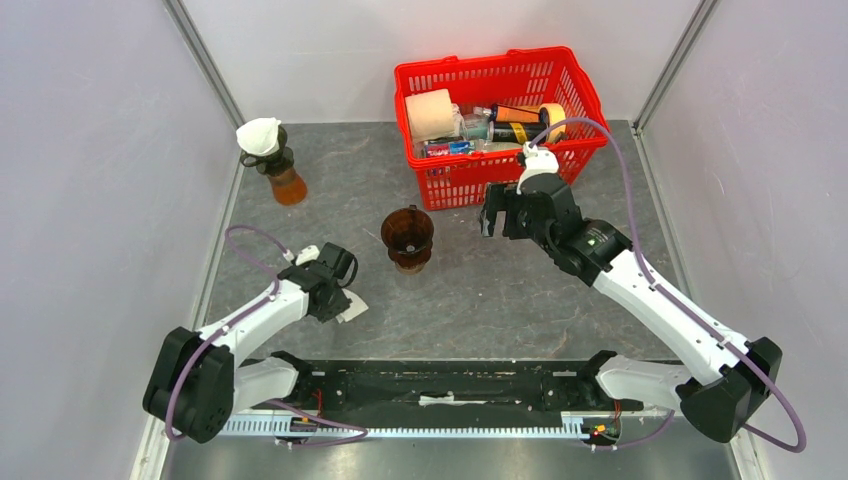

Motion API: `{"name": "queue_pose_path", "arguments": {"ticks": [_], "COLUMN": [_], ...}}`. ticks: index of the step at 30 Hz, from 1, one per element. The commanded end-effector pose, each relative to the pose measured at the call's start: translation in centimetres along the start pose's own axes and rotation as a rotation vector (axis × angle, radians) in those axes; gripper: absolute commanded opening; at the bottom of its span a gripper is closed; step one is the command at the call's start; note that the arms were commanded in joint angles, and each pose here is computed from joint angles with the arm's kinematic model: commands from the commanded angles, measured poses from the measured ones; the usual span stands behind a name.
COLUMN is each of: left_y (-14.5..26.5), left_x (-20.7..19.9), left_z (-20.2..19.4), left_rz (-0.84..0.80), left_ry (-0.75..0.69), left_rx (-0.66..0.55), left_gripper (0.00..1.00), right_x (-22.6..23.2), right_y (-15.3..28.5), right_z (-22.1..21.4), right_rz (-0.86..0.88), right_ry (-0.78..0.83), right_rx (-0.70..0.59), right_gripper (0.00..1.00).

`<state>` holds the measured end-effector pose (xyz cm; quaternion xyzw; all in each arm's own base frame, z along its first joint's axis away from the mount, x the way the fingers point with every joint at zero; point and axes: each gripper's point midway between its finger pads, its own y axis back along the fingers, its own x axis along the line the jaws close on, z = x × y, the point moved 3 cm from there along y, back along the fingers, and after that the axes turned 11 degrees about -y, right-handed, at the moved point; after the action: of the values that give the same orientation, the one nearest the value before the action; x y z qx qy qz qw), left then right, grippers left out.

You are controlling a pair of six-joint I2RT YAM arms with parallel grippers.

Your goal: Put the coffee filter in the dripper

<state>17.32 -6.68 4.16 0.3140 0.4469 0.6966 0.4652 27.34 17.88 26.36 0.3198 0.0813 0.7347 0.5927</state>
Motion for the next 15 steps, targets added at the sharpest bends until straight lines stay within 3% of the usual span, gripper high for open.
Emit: {"name": "queue_pose_path", "arguments": {"ticks": [1, 7, 12, 15], "left_y": [0.1, 3.1, 9.6, 15.6], "left_x": [-0.5, -1.2, -2.4, -4.4], "left_z": [0.9, 3.3, 6.6, 8.1], "left_rz": [-0.025, -0.112, -0.325, -0.600], "left_ry": [-0.012, -0.028, -0.031, -0.089], "left_rx": [-0.043, -0.146, -0.327, -0.472], "left_gripper": [0.27, 0.03, 0.02, 0.02], "right_x": [-0.2, -0.2, -0.4, -0.3], "right_y": [0.4, 0.7, 1.5, 1.9], "right_z": [1.0, 1.1, 1.2, 0.9], "right_rz": [-0.006, 0.001, 0.014, 0.049], "right_ry": [-0.018, -0.020, -0.032, -0.035], "right_rx": [-0.056, -0.062, -0.081, -0.087], "right_gripper": [0.97, 0.97, 0.97, 0.97]}}
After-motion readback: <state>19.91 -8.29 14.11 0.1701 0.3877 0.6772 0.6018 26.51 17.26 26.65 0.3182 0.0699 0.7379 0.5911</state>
